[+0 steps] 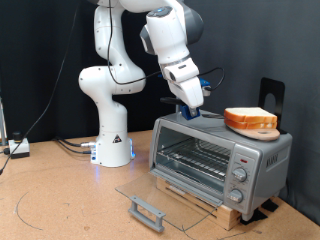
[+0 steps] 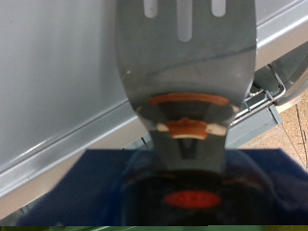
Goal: Make a piece of toast with the oven
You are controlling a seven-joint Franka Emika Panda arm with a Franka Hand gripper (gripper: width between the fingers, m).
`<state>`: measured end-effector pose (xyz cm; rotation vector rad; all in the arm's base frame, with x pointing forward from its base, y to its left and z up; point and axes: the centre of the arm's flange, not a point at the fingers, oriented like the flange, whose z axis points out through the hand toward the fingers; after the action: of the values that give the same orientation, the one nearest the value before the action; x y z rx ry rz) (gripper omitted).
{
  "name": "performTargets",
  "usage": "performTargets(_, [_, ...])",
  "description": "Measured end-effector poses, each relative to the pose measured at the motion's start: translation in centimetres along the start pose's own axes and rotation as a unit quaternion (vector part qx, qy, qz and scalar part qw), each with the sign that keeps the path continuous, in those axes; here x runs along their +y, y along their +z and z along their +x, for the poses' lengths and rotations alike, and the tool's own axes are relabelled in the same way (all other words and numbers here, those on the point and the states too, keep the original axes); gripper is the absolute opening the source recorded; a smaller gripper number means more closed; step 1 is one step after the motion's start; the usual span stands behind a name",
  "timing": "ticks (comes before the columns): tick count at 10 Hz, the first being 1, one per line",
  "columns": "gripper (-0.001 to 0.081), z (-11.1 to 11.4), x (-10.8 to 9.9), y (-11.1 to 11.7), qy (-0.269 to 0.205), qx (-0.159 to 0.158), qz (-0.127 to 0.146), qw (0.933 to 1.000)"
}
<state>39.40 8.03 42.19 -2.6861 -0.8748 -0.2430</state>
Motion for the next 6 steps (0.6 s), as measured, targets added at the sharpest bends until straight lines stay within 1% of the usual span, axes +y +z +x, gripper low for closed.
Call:
performTargets(3, [0.0396, 0.3, -0.3, 0.5, 0.010, -0.005, -0.001, 0.9999])
performTargets(6, [0.0396, 1.4, -1.1, 1.1, 0.010, -0.006, -0.007, 0.9999])
